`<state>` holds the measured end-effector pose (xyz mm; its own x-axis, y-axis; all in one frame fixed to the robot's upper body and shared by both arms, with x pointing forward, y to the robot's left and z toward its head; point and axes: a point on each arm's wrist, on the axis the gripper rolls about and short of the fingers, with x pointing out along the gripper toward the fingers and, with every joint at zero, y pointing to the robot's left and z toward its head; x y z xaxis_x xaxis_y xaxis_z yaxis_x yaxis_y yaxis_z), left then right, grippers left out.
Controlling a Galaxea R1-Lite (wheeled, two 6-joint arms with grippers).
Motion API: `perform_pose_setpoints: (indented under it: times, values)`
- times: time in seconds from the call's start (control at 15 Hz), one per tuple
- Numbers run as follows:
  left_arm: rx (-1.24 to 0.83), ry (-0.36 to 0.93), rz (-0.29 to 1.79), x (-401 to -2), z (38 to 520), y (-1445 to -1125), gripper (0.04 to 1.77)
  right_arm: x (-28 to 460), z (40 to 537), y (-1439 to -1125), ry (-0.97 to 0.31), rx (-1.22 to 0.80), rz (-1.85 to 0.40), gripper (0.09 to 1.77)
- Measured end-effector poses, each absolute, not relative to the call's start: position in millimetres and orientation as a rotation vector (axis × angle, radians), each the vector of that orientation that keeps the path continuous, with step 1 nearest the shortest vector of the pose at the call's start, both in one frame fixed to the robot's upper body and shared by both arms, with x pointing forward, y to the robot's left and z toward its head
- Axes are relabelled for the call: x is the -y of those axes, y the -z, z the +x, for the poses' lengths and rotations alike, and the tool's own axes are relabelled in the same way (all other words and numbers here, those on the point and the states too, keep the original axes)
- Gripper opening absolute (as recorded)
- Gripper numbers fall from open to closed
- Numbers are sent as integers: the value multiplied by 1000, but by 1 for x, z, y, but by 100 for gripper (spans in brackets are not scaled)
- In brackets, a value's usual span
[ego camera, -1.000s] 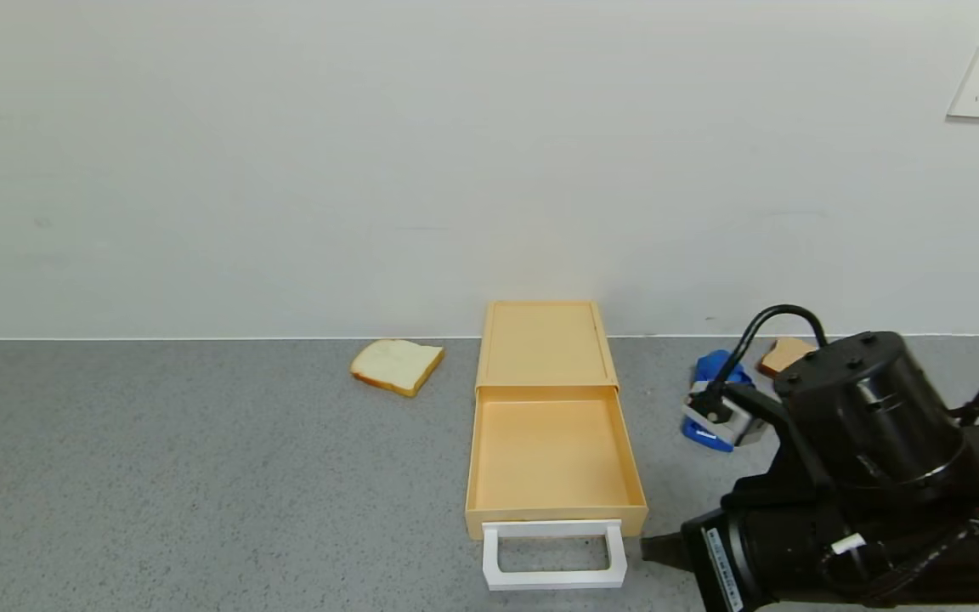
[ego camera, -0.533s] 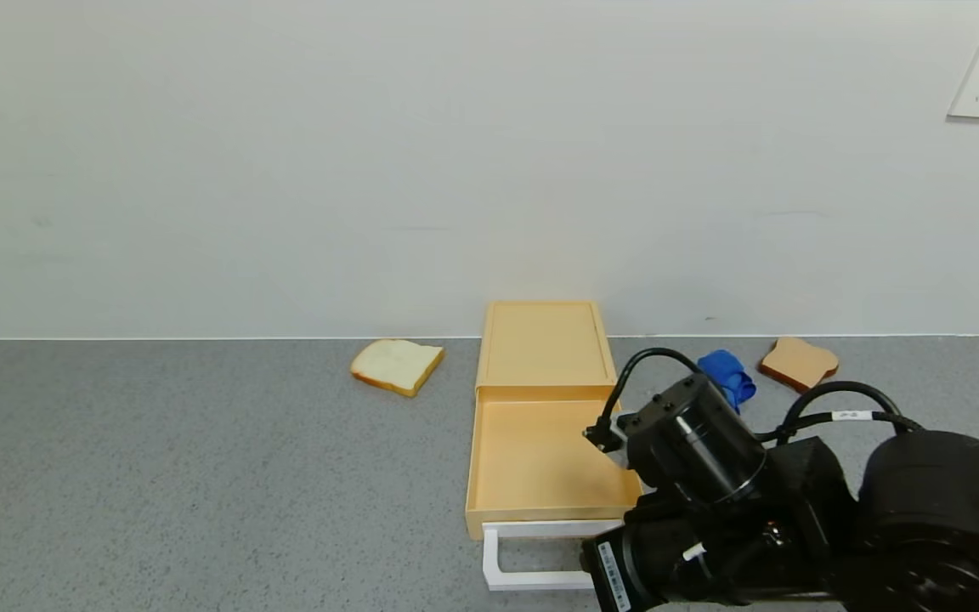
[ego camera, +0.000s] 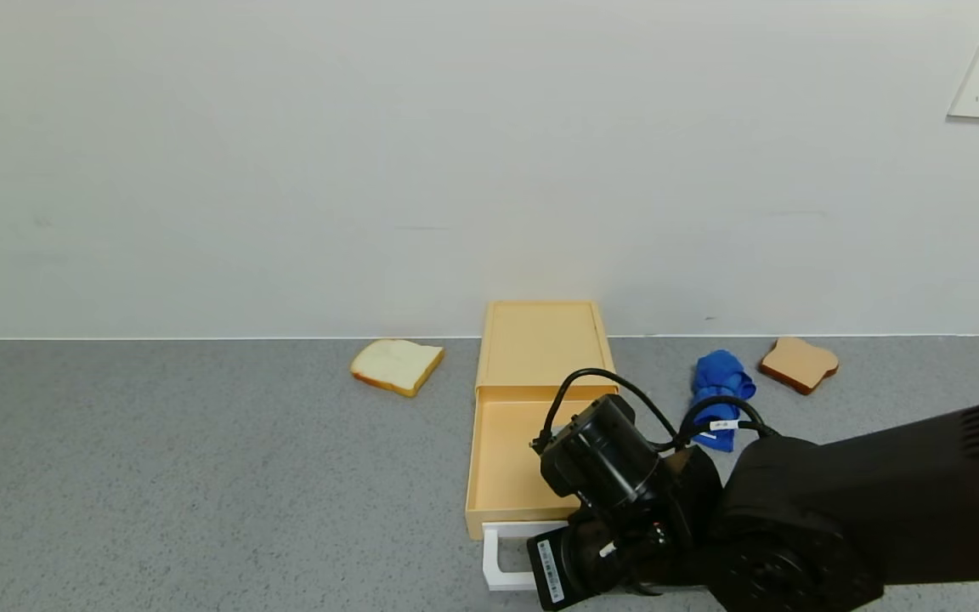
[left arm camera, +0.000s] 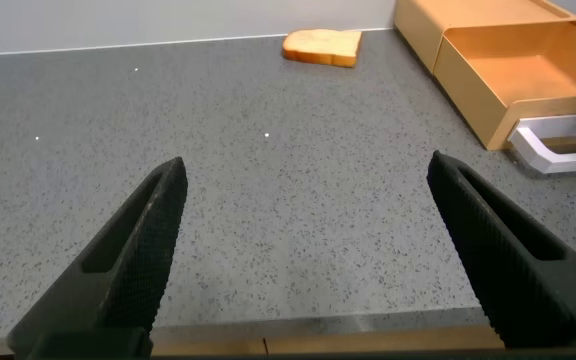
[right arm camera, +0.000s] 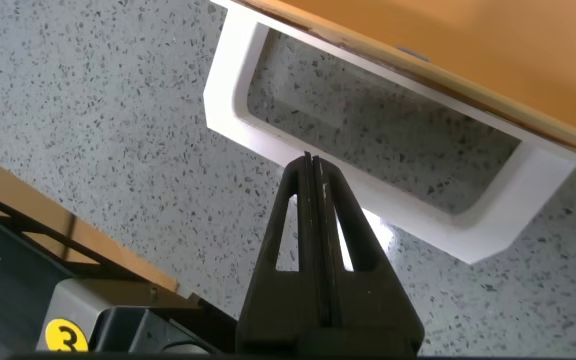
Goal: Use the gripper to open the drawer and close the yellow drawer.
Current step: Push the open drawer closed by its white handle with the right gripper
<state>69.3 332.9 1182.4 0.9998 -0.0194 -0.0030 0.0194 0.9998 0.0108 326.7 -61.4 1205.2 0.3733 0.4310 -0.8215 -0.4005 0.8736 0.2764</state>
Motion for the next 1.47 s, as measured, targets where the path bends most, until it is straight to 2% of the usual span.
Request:
perform_pose_setpoints:
  times: [0.47,1.47]
  values:
    - [-3,19,10,-333,69,-1182,173,52,336,-1191,-487,-1060,14,12]
    - [-3,19,11,-333,69,-1182,173,45,352,-1193,-449,-1008,20,12]
